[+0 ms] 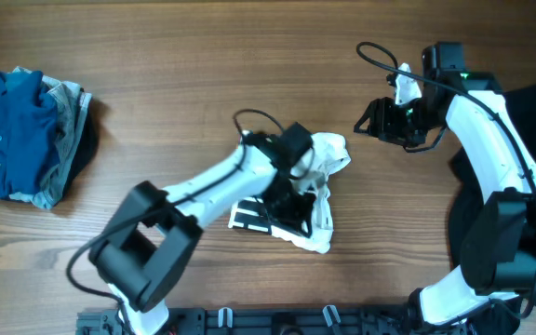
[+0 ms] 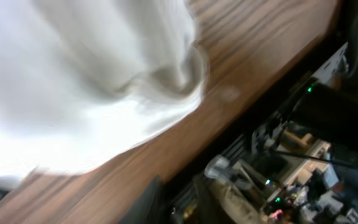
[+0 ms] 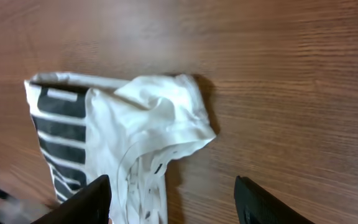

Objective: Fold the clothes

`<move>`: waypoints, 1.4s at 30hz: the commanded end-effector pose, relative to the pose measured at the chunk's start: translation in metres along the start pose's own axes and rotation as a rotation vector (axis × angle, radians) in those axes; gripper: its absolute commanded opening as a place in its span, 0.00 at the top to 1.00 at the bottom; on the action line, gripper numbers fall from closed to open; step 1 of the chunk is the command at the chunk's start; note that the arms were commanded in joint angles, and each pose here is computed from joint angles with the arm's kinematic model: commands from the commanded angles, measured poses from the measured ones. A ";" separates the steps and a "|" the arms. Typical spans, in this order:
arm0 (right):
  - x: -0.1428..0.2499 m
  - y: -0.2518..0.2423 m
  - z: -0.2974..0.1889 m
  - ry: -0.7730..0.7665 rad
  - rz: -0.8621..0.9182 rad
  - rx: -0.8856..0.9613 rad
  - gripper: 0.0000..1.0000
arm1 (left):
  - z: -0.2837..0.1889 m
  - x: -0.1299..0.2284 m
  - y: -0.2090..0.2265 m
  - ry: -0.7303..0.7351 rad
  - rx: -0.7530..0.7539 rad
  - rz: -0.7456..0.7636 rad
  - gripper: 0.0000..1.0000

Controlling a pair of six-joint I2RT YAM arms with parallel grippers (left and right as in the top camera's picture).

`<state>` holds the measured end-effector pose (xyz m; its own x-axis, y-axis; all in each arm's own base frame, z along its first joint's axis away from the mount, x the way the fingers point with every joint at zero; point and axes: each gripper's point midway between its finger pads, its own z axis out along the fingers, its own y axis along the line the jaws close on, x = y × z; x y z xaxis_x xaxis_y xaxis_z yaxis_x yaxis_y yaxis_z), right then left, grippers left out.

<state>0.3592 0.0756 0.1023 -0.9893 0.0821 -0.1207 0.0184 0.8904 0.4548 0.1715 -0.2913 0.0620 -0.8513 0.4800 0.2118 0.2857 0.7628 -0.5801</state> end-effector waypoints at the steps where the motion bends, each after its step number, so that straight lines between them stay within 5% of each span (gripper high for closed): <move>1: 0.020 0.041 0.011 0.063 -0.204 -0.045 0.36 | -0.078 -0.026 0.055 -0.224 -0.131 -0.108 0.59; 4: 0.055 0.065 0.047 0.151 -0.293 0.005 0.46 | -0.113 -0.040 0.111 -0.325 -0.146 -0.260 0.50; 7: 0.085 0.053 0.086 0.185 -0.273 0.191 0.84 | -0.111 -0.042 0.134 -0.320 -0.104 -0.301 0.49; 8: 0.092 0.048 0.093 0.189 -0.246 0.215 0.88 | -0.107 -0.042 0.131 -0.305 -0.082 -0.260 0.47; 18: 0.106 0.010 0.113 0.156 -0.106 0.278 0.87 | -0.077 -0.042 0.149 -0.317 -0.102 -0.152 0.16; 24: 0.105 0.014 0.114 0.157 -0.122 0.258 0.86 | -0.056 -0.059 0.106 -0.367 0.156 -0.011 0.11; 26: 0.105 0.014 0.114 0.157 -0.122 0.258 0.85 | -0.039 -0.059 0.097 -0.325 0.177 0.014 0.16; 31: 0.105 0.014 0.114 0.156 -0.122 0.258 0.85 | -0.034 -0.063 0.078 -0.309 0.302 0.008 0.48; 36: 0.105 0.014 0.114 0.157 -0.121 0.258 0.85 | -0.027 -0.085 0.074 -0.321 0.355 -0.193 0.46; 37: 0.105 0.014 0.114 0.157 -0.121 0.258 0.86 | -0.022 -0.087 0.079 -0.318 0.330 -0.241 0.51; 41: 0.105 0.013 0.114 0.157 -0.120 0.264 0.85 | -0.017 -0.091 0.084 -0.327 0.302 -0.275 0.96; 42: 0.105 0.011 0.112 0.156 -0.118 0.277 0.86 | -0.018 -0.091 0.086 -0.332 0.297 -0.274 0.96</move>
<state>0.2736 0.1479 -0.0021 -0.9971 -0.0730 -0.0207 -0.0756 0.9774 0.1973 0.2831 -0.2607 0.0145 -0.9873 0.1064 0.1180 -0.0218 0.6449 -0.7640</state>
